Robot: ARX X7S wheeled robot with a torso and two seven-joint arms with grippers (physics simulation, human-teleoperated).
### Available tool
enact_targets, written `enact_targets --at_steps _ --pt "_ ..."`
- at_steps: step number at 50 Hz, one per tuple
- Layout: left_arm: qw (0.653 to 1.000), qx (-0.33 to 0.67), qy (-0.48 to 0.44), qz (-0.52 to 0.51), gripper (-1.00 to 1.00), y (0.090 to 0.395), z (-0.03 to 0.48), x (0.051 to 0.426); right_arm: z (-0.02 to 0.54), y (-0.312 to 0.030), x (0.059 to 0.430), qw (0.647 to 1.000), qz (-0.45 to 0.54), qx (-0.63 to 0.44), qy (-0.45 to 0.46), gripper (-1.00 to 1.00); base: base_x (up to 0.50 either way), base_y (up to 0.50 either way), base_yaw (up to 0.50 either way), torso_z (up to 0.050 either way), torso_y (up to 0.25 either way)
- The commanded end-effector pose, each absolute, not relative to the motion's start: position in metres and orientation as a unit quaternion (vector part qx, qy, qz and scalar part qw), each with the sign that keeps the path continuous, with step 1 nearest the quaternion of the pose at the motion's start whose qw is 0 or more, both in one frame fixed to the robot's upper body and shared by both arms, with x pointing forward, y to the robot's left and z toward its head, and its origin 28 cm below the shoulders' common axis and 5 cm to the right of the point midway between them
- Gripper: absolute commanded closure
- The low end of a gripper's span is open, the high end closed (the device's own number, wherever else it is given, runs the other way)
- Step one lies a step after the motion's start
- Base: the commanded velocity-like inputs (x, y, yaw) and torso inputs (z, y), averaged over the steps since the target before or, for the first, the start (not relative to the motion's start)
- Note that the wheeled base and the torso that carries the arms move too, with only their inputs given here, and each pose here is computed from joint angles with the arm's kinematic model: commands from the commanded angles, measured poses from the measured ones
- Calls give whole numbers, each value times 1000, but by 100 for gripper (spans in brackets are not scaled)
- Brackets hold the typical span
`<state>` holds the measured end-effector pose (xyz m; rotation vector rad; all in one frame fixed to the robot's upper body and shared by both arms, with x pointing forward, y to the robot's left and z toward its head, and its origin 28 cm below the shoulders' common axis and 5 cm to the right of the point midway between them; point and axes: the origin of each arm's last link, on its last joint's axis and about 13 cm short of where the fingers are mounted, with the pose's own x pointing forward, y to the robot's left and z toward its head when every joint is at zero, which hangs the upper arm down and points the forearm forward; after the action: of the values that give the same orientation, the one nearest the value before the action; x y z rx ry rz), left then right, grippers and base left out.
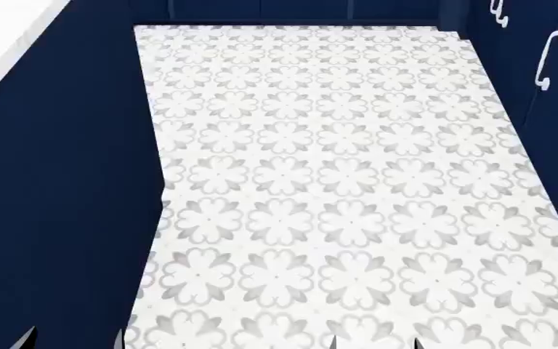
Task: Place the cup inside the bowl on the dining table and move the bowl to any counter.
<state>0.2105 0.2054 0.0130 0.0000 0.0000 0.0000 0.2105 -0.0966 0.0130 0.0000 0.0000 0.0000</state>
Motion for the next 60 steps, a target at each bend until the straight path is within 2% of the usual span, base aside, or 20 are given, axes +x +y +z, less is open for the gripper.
enact_targets --at_steps 1,6,12,50,60 --pt "1000 7 3 -10 -100 204 13 212 11 -97 212 1000 -8 -16 2 -100 0 0 0 0 0" --pt "999 35 -7 -31 -100 195 16 223 11 -96 212 1000 8 0 3 -100 0 0 0 0 0" --pt "1000 14 0 -16 -100 197 15 223 14 -96 210 1000 7 -13 -7 -100 -55 0 0 0 0" --pt "999 -40 -19 2 -100 206 17 209 35 -94 207 998 18 -14 -53 -100 -483 0 0 0 0" --pt "999 -37 -13 0 -100 198 18 220 34 -93 207 998 18 -7 -58 -100 -405 0 0 0 0"
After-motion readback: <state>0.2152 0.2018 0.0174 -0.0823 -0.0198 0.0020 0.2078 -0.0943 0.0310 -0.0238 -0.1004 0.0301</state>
